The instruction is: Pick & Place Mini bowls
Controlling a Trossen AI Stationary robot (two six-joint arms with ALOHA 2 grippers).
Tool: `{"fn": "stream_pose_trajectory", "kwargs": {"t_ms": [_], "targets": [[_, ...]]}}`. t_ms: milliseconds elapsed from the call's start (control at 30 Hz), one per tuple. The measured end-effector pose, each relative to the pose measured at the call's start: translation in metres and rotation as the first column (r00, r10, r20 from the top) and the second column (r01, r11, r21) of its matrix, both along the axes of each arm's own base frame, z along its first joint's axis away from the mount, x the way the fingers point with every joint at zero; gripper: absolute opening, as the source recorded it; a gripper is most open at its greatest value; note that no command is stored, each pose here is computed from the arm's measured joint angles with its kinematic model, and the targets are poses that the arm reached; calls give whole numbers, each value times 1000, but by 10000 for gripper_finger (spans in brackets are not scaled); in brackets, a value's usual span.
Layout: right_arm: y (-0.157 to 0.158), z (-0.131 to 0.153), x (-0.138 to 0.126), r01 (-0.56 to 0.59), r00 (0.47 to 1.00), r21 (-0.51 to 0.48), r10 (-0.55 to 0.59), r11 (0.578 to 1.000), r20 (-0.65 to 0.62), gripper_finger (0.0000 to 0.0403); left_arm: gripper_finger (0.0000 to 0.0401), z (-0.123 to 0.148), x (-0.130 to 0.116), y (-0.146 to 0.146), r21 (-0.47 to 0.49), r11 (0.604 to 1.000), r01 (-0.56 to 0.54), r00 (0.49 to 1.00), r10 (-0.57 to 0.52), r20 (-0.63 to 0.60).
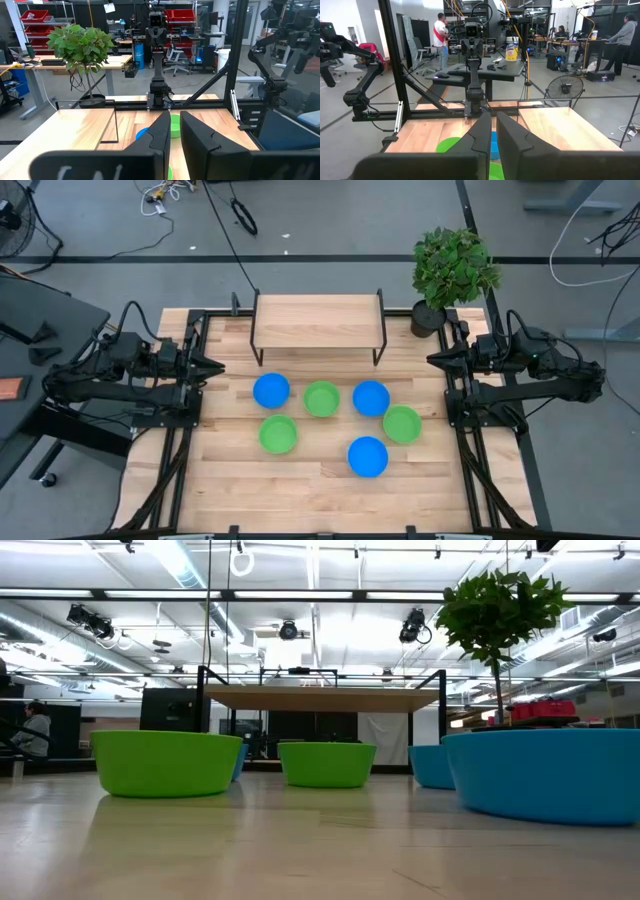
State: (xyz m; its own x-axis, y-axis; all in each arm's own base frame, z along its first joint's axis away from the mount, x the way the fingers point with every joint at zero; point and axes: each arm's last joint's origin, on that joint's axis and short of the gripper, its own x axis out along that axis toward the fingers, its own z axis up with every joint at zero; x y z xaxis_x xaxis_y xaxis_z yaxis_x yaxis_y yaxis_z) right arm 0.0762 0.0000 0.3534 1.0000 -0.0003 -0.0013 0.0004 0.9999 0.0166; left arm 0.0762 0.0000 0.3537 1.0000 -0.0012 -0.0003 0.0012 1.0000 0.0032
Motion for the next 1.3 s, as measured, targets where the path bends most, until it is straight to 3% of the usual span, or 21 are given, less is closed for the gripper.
{"fn": "stream_pose_trajectory", "kwargs": {"t_ms": [867, 1300], "targets": [[0, 3, 0, 0, 999, 0, 0, 1000, 35, 34, 48, 0, 0, 0, 0, 1000, 0, 1000, 0, 0], [0, 32, -5, 0, 944, 0, 0, 1000, 329, 34, 48, 0, 0, 0, 0, 1000, 0, 1000, 0, -1]]}}
